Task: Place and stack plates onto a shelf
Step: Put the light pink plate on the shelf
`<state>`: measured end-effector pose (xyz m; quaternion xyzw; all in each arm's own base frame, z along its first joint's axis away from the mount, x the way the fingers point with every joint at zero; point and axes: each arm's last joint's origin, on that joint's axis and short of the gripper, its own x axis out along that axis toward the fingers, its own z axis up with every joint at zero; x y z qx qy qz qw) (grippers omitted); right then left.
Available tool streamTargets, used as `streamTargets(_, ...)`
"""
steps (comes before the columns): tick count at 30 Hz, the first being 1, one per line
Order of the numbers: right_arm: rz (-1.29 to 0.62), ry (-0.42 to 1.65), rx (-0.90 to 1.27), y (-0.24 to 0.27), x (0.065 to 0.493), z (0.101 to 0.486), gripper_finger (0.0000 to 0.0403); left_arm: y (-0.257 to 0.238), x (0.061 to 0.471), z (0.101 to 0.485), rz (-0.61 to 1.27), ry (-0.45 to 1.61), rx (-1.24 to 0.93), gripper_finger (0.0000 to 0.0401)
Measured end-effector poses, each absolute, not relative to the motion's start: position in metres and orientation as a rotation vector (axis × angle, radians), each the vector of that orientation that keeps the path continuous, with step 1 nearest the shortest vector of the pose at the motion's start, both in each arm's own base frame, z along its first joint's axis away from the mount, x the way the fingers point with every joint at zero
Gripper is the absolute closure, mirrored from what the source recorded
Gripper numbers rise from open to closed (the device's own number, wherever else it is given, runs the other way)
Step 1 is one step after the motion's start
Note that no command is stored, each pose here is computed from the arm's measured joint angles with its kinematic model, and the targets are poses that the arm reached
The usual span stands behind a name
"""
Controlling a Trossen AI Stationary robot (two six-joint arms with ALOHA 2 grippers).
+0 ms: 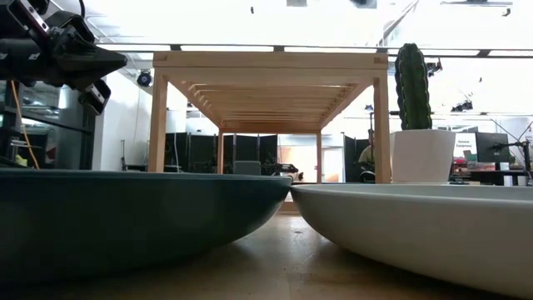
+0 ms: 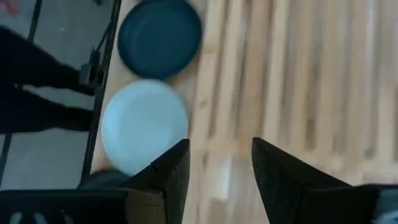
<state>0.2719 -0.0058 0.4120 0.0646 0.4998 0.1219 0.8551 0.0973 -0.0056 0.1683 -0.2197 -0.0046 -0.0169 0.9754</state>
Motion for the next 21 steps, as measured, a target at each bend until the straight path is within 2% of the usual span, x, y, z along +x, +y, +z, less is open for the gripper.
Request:
streamTargets(4, 0.187, 1.024, 0.2, 0.015, 0.232, 0.388, 0.0249, -0.006, 0.097, 0.168, -0.034, -0.009, -0.443, 0.04)
streamTargets(10, 0.115, 0.862, 0.464, 0.032, 0.187, 0.348, 0.0249, -0.006, 0.097, 0.168, -0.034, -0.01, -0.443, 0.04)
streamTargets(14, 0.116, 0.736, 0.552, 0.035, 0.173, 0.337, 0.0249, -0.006, 0.097, 0.168, -0.034, -0.009, -0.443, 0.04)
streamTargets(21, 0.075, 0.53, 0.519, 0.032, 0.173, 0.345, 0.0249, -0.006, 0.097, 0.168, -0.034, -0.01, -0.443, 0.04)
